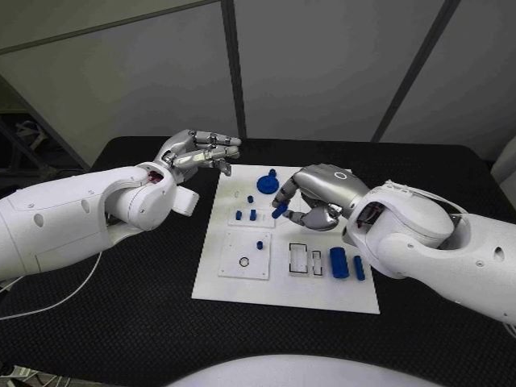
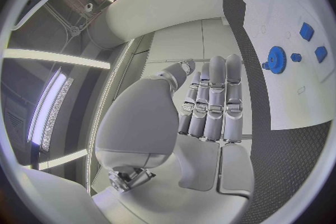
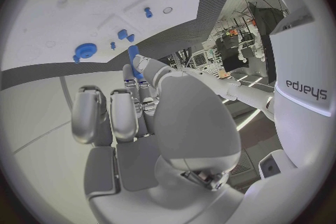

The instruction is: Assemble the parts on the task board

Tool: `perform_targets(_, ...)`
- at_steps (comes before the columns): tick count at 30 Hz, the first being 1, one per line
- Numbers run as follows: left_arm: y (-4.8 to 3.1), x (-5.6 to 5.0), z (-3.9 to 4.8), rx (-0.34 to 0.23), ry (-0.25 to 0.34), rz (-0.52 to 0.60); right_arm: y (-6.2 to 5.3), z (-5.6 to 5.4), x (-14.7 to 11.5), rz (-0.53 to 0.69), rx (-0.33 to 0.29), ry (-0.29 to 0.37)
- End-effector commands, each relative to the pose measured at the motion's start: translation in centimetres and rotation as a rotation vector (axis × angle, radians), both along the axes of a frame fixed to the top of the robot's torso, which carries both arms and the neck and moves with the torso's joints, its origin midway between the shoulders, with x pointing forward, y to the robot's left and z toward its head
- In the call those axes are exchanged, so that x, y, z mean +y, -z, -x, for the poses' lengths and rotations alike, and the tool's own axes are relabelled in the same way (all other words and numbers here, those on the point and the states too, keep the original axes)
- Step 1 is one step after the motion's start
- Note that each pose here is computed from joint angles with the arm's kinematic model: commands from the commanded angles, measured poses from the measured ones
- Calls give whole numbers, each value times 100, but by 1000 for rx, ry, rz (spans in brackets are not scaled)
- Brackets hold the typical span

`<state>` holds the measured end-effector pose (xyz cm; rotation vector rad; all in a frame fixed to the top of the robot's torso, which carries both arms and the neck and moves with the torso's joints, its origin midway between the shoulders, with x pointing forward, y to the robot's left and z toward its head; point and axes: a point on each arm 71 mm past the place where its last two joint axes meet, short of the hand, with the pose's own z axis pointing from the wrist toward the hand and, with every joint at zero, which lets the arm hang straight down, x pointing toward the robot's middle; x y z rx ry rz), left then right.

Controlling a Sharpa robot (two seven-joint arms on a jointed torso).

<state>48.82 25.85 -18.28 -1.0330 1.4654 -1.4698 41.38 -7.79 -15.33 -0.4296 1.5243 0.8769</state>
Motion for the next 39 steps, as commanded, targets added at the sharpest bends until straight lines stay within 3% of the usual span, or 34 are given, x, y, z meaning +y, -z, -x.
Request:
perform_targets(1,-11,-23,0,-3,11,8,-4,21,142,-50,21,-46)
perform_targets(5,-12,-38,0,-4,14,9,66,47,286,-46,46,-78)
perform_targets(17,-12,-71,-6,-4,20,12,502,174,522,8,141,-140)
perform_targets(27,-9,-89,-12,-5,24,14,685,193,572,43,158,-147)
perform_targets(39,-8,-86,-17,-6,24,14,757,207,582,92,179,-162)
